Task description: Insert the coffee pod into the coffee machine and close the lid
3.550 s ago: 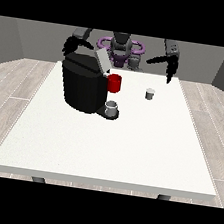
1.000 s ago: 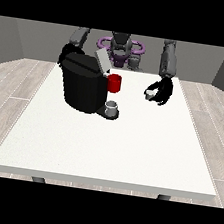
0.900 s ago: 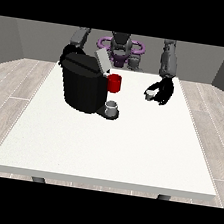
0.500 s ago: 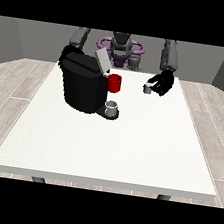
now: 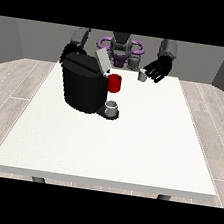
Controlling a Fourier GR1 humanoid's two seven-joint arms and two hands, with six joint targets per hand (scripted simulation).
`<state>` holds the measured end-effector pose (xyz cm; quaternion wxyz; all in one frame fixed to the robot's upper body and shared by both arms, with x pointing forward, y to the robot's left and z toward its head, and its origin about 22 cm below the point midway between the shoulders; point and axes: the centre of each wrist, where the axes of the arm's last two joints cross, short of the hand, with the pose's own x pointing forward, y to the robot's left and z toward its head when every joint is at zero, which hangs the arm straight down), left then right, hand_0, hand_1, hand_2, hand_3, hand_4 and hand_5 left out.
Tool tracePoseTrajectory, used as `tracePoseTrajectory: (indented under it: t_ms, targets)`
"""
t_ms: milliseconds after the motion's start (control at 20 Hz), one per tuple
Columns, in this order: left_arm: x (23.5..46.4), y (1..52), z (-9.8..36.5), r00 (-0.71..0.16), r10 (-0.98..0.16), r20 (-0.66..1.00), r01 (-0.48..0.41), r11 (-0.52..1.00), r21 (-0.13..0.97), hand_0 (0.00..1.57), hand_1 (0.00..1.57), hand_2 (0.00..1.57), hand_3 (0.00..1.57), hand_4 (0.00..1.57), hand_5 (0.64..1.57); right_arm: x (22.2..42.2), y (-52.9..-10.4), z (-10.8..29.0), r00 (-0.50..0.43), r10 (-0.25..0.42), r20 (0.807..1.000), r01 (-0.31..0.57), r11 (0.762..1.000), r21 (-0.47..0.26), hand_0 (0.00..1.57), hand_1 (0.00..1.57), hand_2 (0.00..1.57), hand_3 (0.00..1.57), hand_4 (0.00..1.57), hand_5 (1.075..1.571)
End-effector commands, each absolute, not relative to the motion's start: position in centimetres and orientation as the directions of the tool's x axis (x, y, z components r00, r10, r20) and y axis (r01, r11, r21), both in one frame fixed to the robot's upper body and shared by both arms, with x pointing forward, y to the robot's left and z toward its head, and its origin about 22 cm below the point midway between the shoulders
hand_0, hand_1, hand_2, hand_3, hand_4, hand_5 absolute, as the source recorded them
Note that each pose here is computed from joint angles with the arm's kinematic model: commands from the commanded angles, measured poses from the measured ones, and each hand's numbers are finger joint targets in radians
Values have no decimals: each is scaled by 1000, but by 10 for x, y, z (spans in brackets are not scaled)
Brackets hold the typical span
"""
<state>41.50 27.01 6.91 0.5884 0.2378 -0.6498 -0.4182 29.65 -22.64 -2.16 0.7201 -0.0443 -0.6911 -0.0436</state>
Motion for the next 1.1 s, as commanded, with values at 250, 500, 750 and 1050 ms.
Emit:
tracePoseTrajectory:
  t_ms: [250, 500, 750, 1050]
  targets:
    - [434, 267, 127, -220, -809, 546, 114, 534, 838, 1253, 1253, 1328, 1281, 537, 1571, 307, -224, -5, -30, -25, 999, 91, 995, 27, 0, 0, 0, 0, 500, 1571]
    - [442, 296, 171, -217, -817, 535, -16, 551, 835, 1017, 1017, 1206, 1226, 503, 1571, 300, -202, 7, -73, 5, 997, 18, 1000, -4, 0, 0, 0, 0, 508, 1571]
    - [451, 282, 207, -207, -791, 576, 7, 588, 809, 1239, 1239, 1262, 1198, 476, 1571, 307, -204, 11, -40, 13, 999, 59, 998, -11, 0, 0, 0, 0, 509, 1571]
    - [454, 282, 233, -269, -795, 543, -93, 583, 807, 1278, 1278, 1332, 1265, 519, 1571, 323, -203, 47, -178, 45, 983, 66, 997, -34, 0, 0, 0, 0, 520, 1571]
